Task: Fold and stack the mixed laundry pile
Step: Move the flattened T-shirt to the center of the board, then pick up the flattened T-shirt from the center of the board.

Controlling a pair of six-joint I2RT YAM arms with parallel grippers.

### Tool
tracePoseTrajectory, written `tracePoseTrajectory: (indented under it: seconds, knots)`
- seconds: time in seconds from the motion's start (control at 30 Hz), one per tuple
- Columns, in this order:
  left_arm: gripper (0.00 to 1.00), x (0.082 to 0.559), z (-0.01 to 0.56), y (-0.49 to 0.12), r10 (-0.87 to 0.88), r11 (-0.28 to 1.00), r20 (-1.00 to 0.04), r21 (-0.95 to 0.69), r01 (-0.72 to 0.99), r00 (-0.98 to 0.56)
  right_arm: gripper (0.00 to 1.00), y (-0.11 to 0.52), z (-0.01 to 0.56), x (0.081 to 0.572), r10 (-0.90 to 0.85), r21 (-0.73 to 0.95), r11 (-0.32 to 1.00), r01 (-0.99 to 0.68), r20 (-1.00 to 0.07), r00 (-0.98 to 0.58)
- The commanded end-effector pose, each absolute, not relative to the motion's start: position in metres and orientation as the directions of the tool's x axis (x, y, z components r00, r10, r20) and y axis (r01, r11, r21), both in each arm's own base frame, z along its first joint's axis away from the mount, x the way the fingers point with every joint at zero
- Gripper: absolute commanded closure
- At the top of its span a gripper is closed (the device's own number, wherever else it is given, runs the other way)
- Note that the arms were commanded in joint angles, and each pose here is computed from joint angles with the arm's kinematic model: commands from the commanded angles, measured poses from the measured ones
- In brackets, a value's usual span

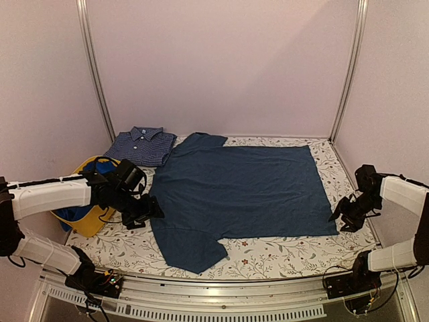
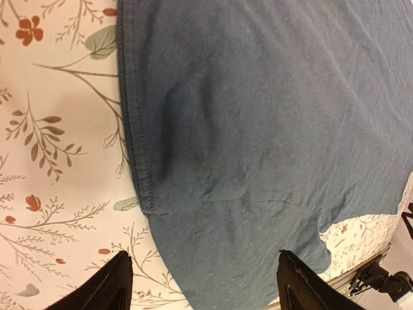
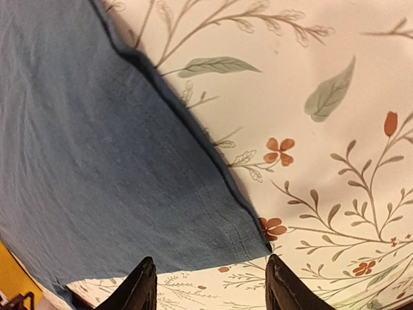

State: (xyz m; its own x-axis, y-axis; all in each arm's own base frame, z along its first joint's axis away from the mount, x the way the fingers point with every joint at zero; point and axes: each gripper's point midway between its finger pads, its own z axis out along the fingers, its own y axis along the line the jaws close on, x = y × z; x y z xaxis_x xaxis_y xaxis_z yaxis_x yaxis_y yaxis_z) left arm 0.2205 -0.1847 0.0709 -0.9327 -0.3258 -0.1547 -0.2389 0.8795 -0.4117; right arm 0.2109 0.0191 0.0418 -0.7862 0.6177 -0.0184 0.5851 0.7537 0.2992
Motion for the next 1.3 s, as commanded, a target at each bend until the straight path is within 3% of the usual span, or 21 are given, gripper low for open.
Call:
tracePoseTrajectory:
  seconds: [0.0,0.13,0.5,0.67,0.83,0.93,1.17,1.27]
  knots:
    - [0.24,0.211,0.070,-0.182,-0.401,0.848,-0.108,-0.420,-0.324,-0.910,0.48,0.011,0.031,0.206,0.662,0.239,0.727,0.643,0.004,-0.749]
    - [0.24,0.212,0.076,-0.179,-0.419,0.845,-0.119,-0.414,-0.339,-0.900,0.60,0.010,0.030,0.204,0.675,0.219,0.715,0.664,0.031,-0.737]
    - [0.24,0.213,0.076,-0.177,-0.473,0.816,-0.107,-0.428,-0.389,-0.875,0.63,0.011,0.018,0.198,0.728,0.180,0.658,0.731,0.094,-0.679]
    - [0.23,0.210,0.070,-0.174,-0.491,0.809,-0.092,-0.416,-0.415,-0.866,0.71,0.013,0.007,0.195,0.722,0.168,0.661,0.731,0.122,-0.681]
    - [0.22,0.202,0.068,-0.171,-0.500,0.802,-0.074,-0.416,-0.429,-0.863,0.99,0.019,-0.005,0.192,0.715,0.178,0.658,0.732,0.160,-0.681]
    - [0.22,0.193,0.068,-0.171,-0.485,0.809,-0.068,-0.415,-0.417,-0.872,1.00,0.025,-0.003,0.191,0.710,0.204,0.649,0.733,0.182,-0.680]
    - [0.22,0.156,0.049,-0.189,-0.429,0.833,0.000,-0.385,-0.396,-0.903,1.00,0.026,0.034,0.208,0.713,0.295,0.645,0.705,0.100,-0.694]
    - [0.28,0.151,0.043,-0.200,-0.402,0.850,0.007,-0.370,-0.376,-0.915,1.00,0.028,0.041,0.211,0.711,0.316,0.643,0.697,0.091,-0.697]
